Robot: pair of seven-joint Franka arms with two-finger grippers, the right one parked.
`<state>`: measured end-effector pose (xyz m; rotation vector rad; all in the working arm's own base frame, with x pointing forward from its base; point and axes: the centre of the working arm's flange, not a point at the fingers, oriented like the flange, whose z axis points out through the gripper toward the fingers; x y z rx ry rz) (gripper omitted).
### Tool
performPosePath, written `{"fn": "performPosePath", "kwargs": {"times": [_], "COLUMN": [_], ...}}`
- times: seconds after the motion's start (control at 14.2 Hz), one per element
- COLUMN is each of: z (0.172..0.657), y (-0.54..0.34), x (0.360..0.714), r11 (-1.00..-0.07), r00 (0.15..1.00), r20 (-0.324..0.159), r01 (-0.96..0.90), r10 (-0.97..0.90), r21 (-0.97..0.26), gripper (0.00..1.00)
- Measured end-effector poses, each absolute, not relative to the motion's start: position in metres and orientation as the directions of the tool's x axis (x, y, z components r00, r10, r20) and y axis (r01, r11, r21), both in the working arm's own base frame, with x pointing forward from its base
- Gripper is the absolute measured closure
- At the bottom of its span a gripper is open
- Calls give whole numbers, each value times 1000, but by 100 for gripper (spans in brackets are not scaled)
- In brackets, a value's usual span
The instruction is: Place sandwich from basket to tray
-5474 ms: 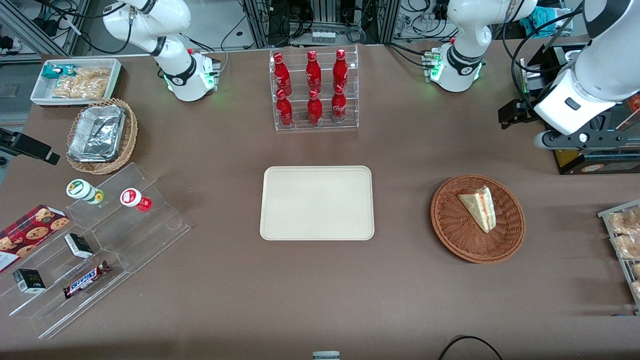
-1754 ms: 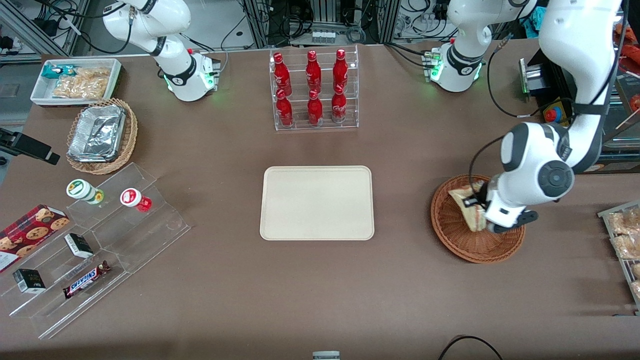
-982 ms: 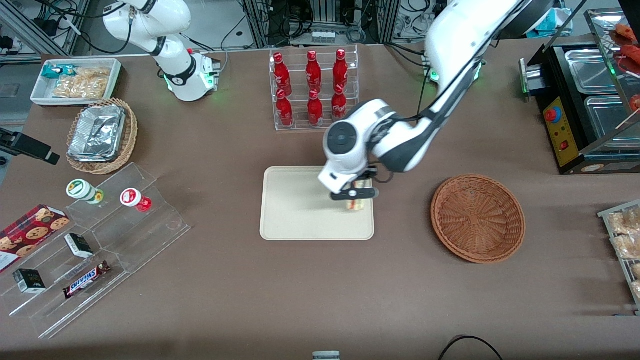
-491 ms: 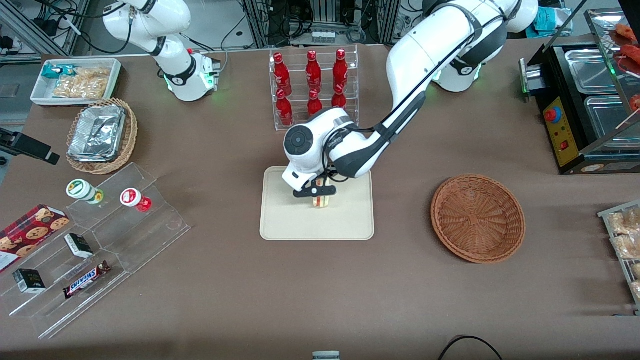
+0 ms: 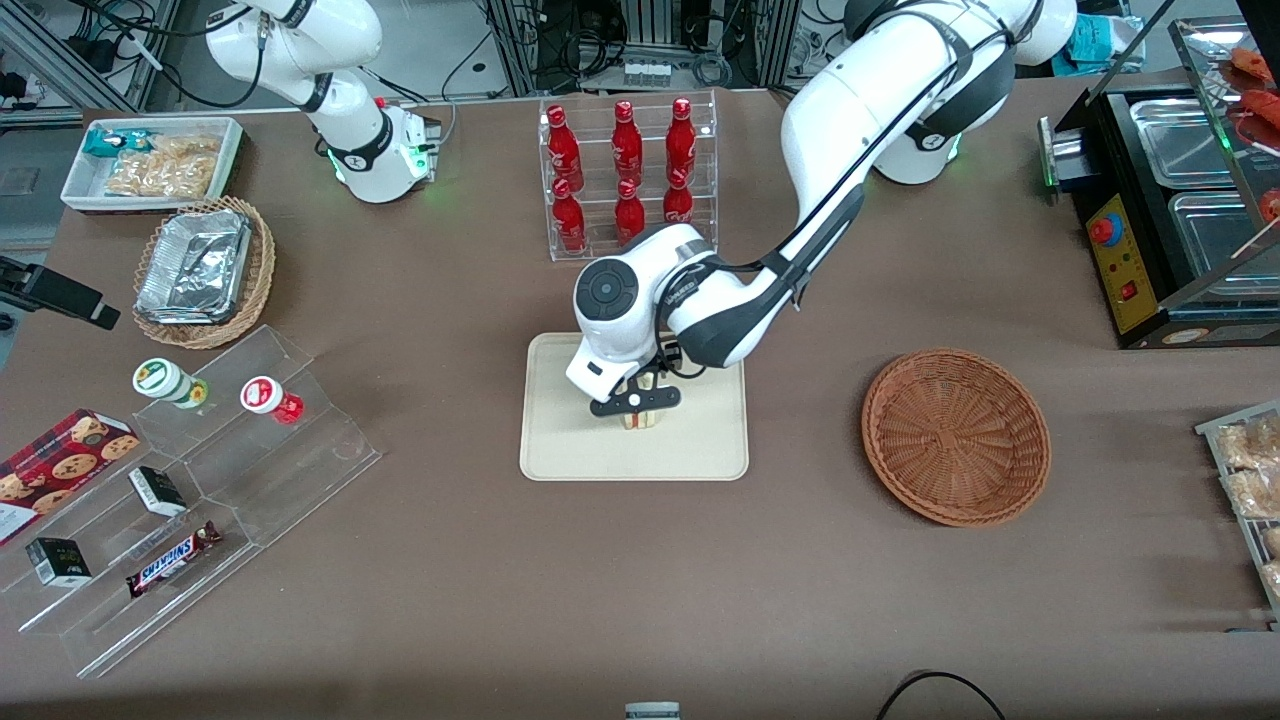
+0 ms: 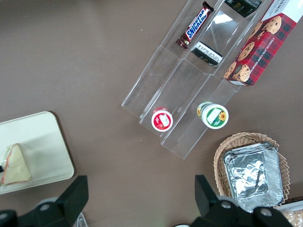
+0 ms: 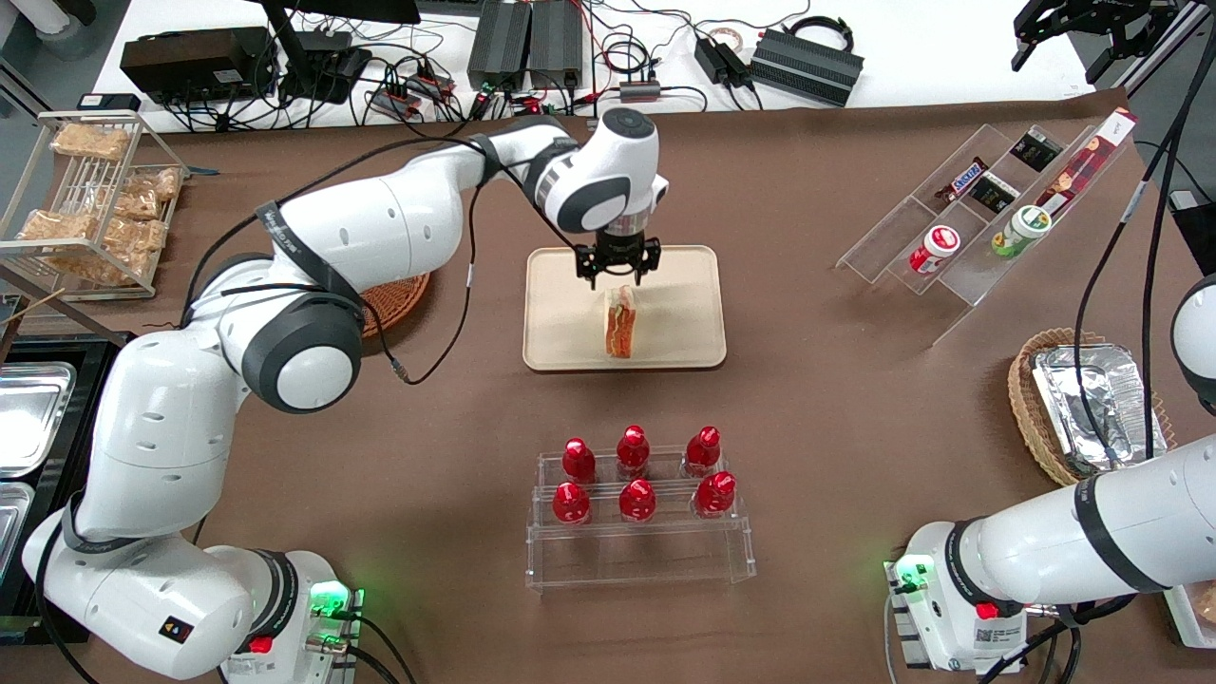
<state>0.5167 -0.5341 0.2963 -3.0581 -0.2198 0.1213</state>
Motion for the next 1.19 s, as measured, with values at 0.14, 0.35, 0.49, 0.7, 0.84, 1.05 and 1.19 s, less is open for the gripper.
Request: {"fn": "performPosePath", "kwargs": {"times": [0.14,0.35,0.49,0.7,0.84,1.05,1.19], "z": [349,440,481,513,532,572,592], "y": [-504,-421,-363,-264,-190,-118,-109], "x": [533,559,569,587,591,580,563], "r11": [-975,-943,-951,-975,-986,-984,-982], "r00": [979,952,958,958,946,932,933], "r20": [-56,-80,-121,-222,-295,-326,-317], "r01": [189,277,233,148,95,125,137], "r10": [197,295,260,183,133,161,172], "r21": [-120,-182,-204,-165,-139,-128,-129], "gripper": [0,0,0,0,0,0,0]}}
